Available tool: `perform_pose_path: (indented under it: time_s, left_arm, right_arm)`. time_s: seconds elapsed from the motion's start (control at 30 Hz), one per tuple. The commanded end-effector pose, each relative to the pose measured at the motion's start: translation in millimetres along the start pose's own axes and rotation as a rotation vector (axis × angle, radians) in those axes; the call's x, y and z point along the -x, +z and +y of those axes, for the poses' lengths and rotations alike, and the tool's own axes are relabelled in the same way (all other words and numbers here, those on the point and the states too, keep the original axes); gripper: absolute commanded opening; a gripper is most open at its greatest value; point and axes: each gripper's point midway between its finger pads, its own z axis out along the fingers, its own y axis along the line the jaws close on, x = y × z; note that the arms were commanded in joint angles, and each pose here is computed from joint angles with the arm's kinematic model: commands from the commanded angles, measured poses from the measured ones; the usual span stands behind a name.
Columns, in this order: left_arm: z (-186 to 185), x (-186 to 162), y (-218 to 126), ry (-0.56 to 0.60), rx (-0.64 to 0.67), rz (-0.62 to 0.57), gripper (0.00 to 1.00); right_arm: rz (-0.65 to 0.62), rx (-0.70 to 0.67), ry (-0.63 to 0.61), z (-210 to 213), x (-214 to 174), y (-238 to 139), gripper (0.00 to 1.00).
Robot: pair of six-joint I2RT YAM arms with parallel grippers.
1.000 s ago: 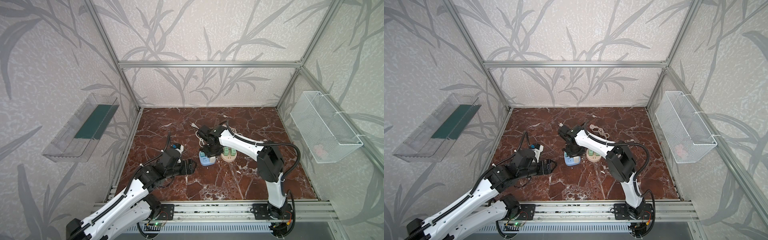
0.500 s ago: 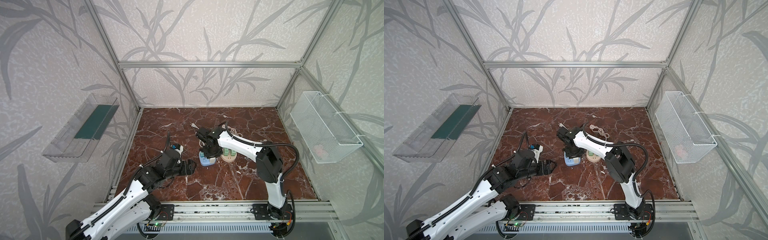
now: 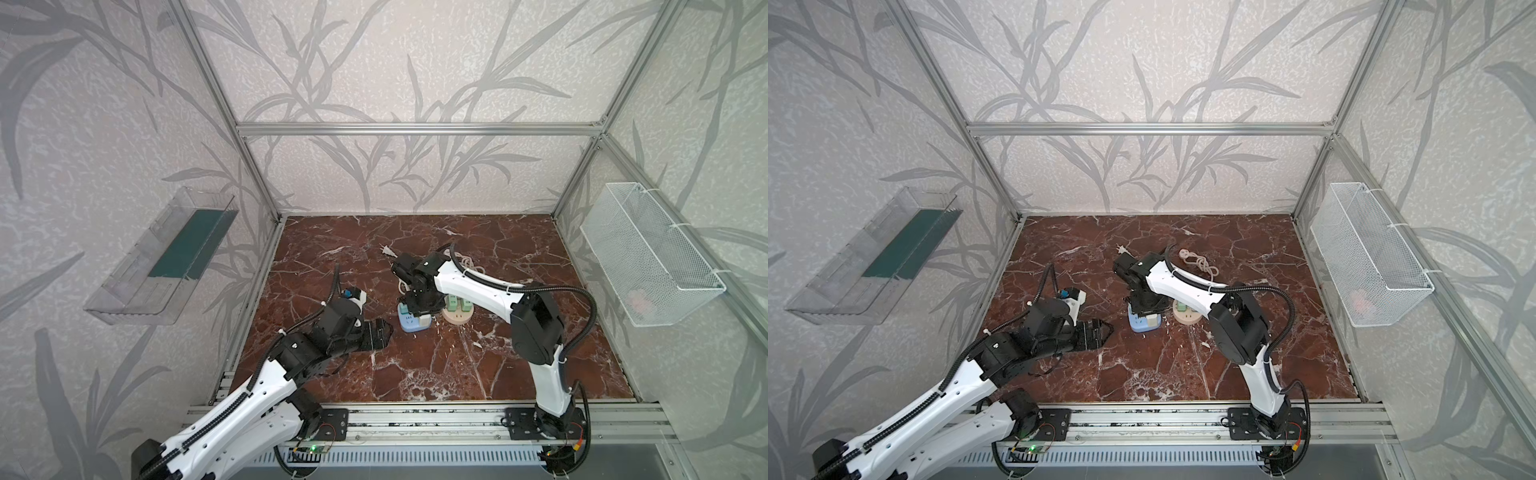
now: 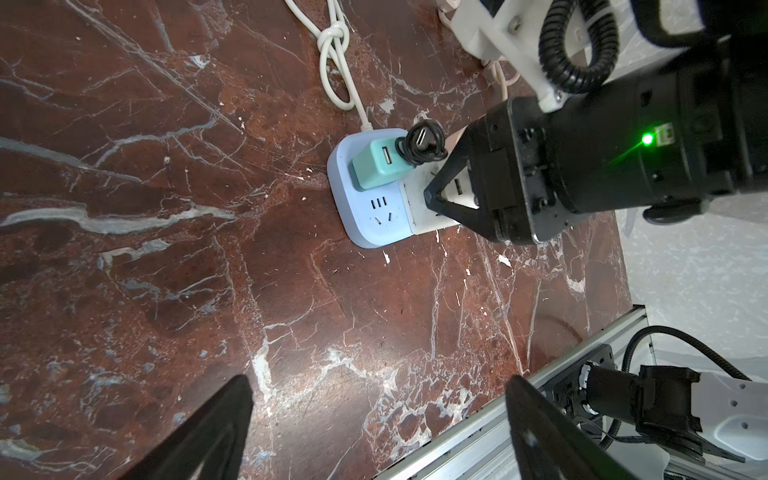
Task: Insert the plug
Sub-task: 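Lower the white charger prongs into the light-blue strip's free socket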
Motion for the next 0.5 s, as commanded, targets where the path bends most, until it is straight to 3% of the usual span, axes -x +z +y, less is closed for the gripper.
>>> perform_pose_path:
  time_s: [0.0,0.3,0.47]
  left_arm:
    - [3,4,-4,-0.004,0.014,-0.022,0.92]
    - [-1,9,-9,0.016,-0.005,-0.047,0.92]
    - [0,9,-9,0.013,0.003,-0.044,0.92]
  right_arm:
    - [0.077,0.012,-0.033,11,-12,29,0.28]
    - [0.003,0.051,-0.071,19,1,2,0.47]
    - [-0.052,0.062,-0.101,21,6,-12,0.72]
